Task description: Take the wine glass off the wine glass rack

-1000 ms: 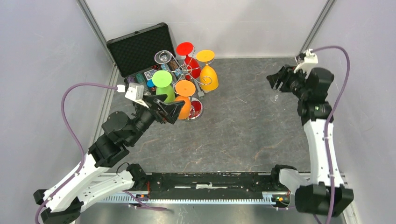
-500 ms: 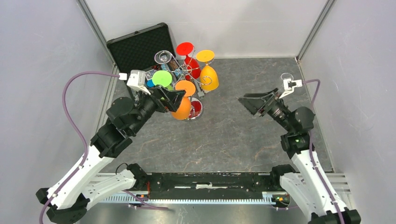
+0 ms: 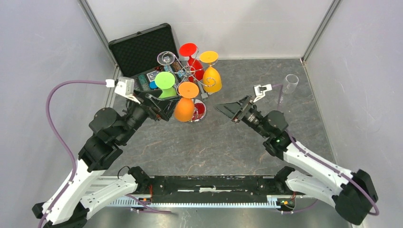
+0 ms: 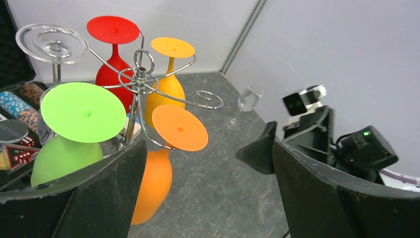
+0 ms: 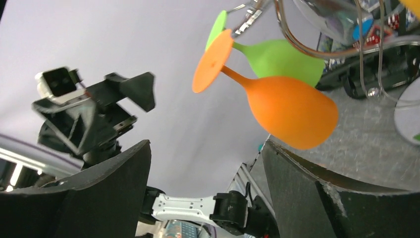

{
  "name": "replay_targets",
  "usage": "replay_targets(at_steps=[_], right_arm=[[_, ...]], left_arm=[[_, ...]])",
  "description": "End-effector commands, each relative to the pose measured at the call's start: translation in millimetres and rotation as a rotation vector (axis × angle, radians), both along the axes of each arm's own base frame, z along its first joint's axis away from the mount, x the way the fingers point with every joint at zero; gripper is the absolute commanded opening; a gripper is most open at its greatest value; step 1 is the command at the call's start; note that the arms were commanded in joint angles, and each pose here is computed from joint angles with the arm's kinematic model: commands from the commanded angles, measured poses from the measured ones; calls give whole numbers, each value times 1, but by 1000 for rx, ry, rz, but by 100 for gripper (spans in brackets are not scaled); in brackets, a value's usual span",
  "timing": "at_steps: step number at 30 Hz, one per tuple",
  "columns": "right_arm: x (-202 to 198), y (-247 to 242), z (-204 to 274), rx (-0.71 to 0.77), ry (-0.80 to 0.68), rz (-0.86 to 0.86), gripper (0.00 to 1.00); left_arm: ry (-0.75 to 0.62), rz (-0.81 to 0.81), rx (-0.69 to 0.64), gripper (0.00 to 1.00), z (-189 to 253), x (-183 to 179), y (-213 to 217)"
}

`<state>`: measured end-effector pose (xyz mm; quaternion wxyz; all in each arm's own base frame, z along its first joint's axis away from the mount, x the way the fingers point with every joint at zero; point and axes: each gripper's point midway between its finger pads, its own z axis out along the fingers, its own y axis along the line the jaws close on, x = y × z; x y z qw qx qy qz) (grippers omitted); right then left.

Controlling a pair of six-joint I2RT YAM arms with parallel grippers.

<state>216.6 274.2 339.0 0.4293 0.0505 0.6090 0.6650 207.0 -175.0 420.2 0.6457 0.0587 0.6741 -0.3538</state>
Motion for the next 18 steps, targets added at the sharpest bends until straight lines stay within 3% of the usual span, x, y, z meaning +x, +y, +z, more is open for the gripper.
replay_targets(at_steps=[1,10,11,14,18], right_arm=[[15,13,30,138,80,-63,87],[39,61,35,192,181,-54,80],[40,65,36,203,195,-51,77],[45,75,31,195,216,-55,58],[53,78,25,155,227,-109,53]], left_arm=[[-48,1,37,100,2,-3,5],[-45,6,61,100,-5,-4,8],[-42,11,63,100,-6,-3,9],[-37,27,66,100,-9,-3,13],[-41,47,64,100,-10,-3,17]])
